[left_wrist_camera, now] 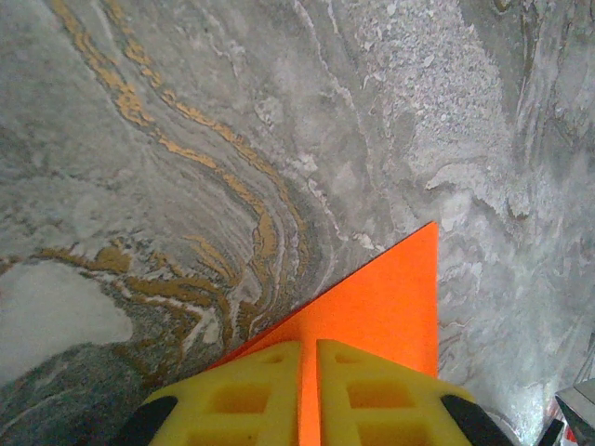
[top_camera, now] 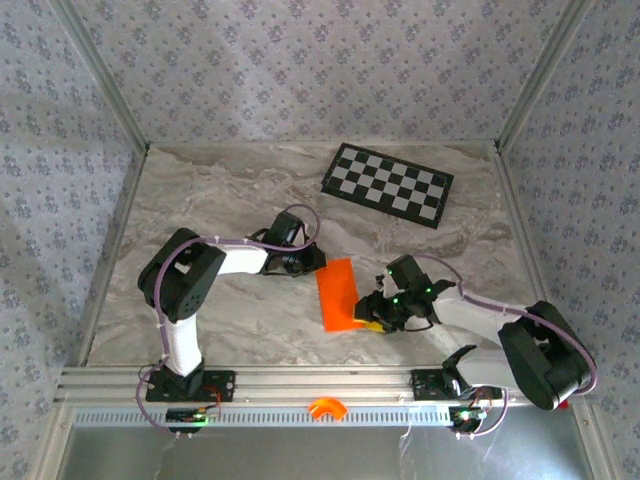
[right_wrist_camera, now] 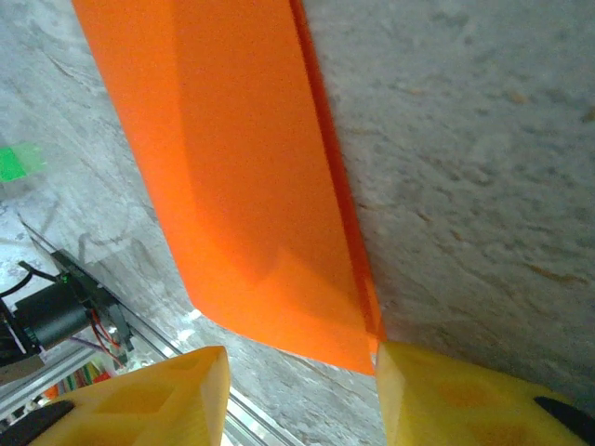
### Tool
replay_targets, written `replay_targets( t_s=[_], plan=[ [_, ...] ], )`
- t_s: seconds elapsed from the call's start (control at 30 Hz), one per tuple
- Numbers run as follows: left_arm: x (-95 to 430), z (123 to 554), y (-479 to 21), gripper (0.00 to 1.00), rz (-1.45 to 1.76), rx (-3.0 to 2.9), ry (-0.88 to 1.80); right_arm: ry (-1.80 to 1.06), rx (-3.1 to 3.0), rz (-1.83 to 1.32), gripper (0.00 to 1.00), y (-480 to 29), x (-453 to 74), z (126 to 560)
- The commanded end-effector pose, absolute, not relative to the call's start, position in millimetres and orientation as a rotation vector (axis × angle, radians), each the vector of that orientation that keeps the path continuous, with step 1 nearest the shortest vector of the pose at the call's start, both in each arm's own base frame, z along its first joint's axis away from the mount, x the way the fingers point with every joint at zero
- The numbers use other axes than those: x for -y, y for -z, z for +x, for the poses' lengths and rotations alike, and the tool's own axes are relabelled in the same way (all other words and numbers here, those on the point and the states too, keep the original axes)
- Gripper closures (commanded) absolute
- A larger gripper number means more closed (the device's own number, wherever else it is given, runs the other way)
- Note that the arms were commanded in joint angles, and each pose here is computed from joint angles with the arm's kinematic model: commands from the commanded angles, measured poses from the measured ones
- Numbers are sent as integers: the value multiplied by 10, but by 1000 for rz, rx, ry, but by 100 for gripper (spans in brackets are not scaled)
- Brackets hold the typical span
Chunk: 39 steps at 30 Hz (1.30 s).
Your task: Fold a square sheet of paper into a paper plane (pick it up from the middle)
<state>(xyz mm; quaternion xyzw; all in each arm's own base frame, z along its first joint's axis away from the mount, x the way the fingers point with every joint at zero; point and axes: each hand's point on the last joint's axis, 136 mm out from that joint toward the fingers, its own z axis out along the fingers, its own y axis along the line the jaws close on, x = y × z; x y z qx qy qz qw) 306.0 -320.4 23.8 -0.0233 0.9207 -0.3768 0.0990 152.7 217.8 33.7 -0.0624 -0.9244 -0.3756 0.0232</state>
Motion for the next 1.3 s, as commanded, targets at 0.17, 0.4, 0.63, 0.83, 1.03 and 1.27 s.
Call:
replay_targets(
  t_s=[0.17,0.4,0.63,0.83,1.03,1.27],
  plan=[
    [3098,2918,18,86,-72,-2819,1044,1302,2835,-206,57,-514,-2276,1638],
    [3142,2942,4,86,-70,-2815,1071,1440,2775,-202,58,-632,-2363,1822],
    [3160,2940,-11,86,-70,-2814,1082,1472,2749,-190,62,-613,-2353,1947],
    [3181,2943,-26,86,-64,-2810,1096,1479,2727,-186,71,-574,-2327,1978],
    [3189,2938,-22,85,-64,-2811,1104,1488,2719,-161,74,-563,-2329,1981],
    [3189,2922,-17,85,-59,-2816,1104,1504,2706,-144,76,-543,-2339,2006]
  ],
)
